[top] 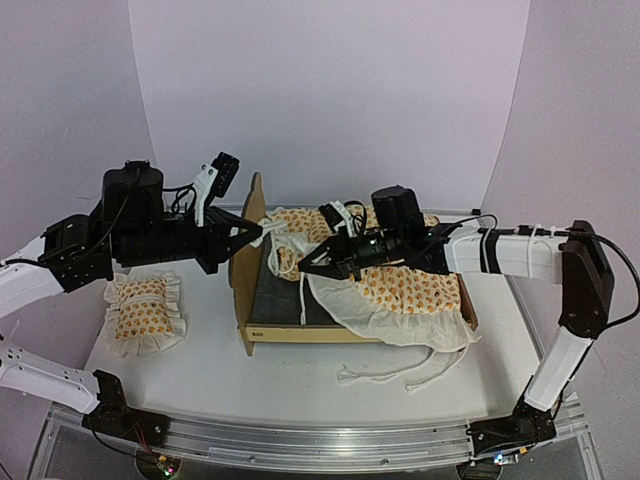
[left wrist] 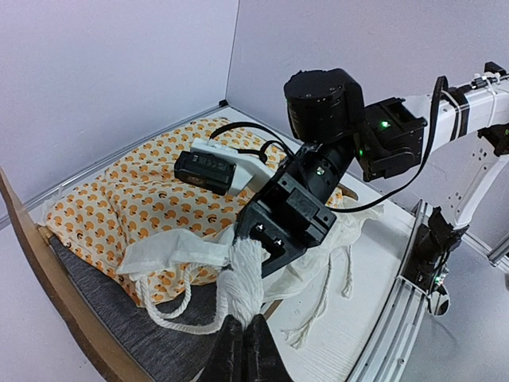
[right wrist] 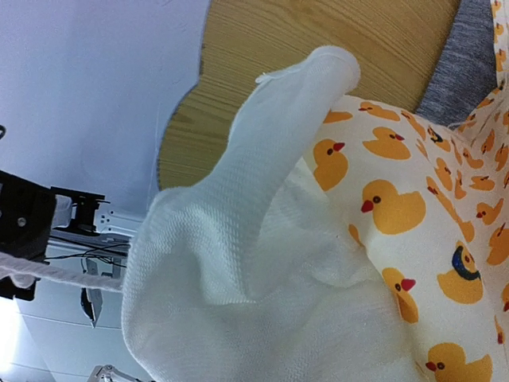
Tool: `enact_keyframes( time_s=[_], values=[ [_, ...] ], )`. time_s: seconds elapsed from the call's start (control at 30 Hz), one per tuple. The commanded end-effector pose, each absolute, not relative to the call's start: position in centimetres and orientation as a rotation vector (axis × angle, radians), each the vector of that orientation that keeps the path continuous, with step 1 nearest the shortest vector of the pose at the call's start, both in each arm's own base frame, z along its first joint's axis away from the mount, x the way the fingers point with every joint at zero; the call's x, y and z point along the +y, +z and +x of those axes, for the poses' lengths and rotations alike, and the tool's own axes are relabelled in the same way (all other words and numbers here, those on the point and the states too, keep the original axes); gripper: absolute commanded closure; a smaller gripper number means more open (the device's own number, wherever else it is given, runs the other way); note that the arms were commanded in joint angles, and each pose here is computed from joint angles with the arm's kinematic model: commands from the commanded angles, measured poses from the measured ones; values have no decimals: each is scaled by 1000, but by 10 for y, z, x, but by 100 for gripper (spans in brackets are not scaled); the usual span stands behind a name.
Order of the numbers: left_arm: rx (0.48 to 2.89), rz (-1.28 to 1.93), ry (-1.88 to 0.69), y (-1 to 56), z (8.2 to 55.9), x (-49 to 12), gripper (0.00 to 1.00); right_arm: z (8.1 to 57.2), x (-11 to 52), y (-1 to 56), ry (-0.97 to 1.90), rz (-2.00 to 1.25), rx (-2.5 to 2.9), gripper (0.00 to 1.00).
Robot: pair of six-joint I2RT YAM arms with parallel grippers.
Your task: Set up the pet bed
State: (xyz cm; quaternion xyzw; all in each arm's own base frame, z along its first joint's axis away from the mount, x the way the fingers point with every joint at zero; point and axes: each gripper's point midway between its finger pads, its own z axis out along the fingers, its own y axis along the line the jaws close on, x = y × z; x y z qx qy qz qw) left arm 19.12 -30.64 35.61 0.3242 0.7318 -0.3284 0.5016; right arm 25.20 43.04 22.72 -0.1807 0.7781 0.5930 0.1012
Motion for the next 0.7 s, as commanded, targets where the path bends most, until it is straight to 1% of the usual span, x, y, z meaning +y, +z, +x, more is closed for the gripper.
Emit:
enact_keyframes(
  time_s=[0.0,0.3,0.5,0.67],
  values=[
    [1695,750,-813,375,191,-302,100,258,441,235,1705,-599,2219,100],
    [1696,752,-817,374,190,-301,100,238,448,191,1465,-792,2293,100],
    [1691,770,-839,374,186,-303,100,214,453,151,1205,-976,2334,100],
    [1707,803,-868,364,180,-306,100,213,448,123,979,-1024,2408,100]
  ],
)
